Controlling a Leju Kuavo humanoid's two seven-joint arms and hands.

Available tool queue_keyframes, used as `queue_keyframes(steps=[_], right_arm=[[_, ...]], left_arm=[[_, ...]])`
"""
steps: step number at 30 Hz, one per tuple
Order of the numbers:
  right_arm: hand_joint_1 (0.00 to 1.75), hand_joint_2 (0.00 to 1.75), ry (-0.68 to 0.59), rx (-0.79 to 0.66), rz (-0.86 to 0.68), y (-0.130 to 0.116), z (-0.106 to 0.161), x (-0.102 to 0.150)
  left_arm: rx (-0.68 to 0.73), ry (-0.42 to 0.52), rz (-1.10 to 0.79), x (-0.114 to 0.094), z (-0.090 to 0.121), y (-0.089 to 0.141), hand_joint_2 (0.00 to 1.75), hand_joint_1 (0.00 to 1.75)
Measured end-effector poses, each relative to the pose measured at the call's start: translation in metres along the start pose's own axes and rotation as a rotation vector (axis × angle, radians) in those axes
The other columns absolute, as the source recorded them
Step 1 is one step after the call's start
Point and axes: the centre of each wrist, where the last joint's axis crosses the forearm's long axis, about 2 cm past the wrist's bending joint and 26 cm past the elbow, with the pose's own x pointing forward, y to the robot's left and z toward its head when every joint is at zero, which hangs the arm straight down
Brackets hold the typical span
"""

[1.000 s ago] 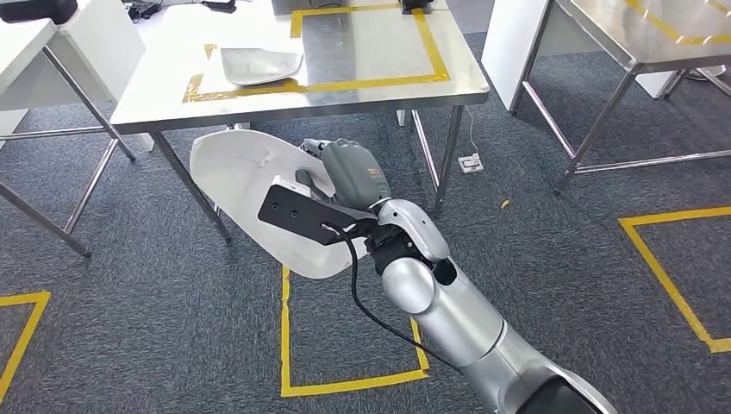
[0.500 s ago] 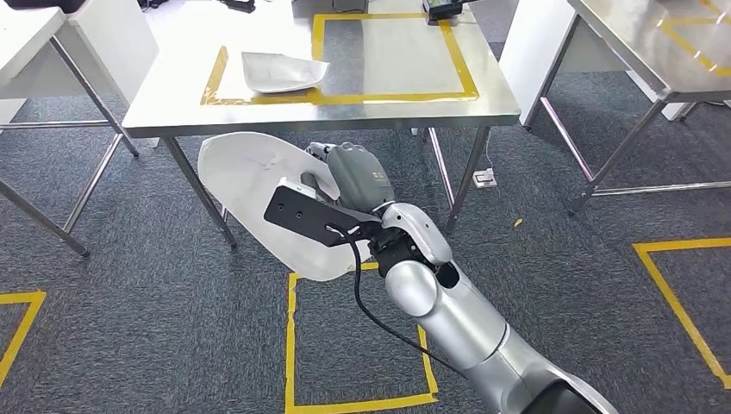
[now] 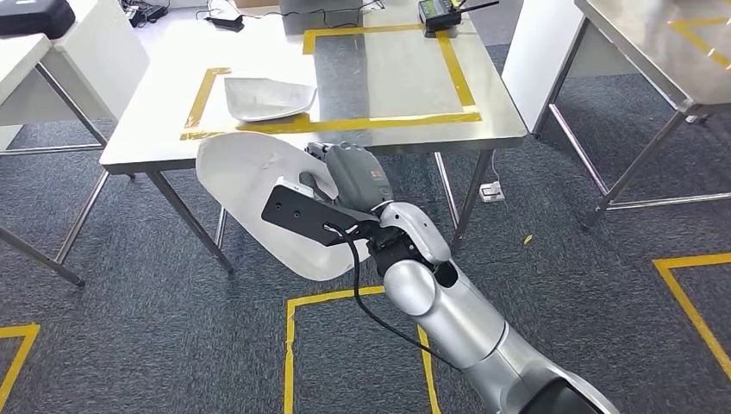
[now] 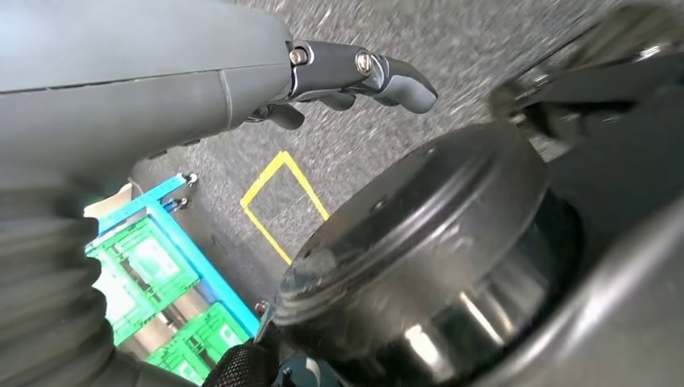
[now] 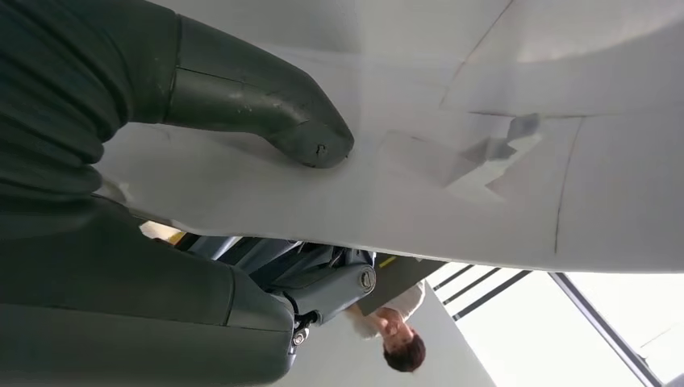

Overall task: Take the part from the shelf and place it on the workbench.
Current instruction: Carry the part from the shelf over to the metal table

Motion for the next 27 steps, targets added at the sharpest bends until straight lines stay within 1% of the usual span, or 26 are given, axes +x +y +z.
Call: queue_keyframes(steps=[5,20,27], right_arm=[[1.75,1.75,0.006,0.004,0.0,0.0009,0.0002,-0.0007],[1.75,1.75,0.017,0.011,0.009,0.0013,0.001,-0.0041],[1.75,1.75,0.008,0.006,0.014,-0.0012,-0.003,-0.0013]], left_arm=[[-0.001,0.008,0.001,-0.0035,0.0,-0.0003,1.75,0.0],[-0.005,0.003,-0.001,-0.0008,-0.0013,-0.0025,1.75,0.0],[-0.002,-0.009,0.0,0.0005,-0.0008,-0.0014,1.75,0.0]])
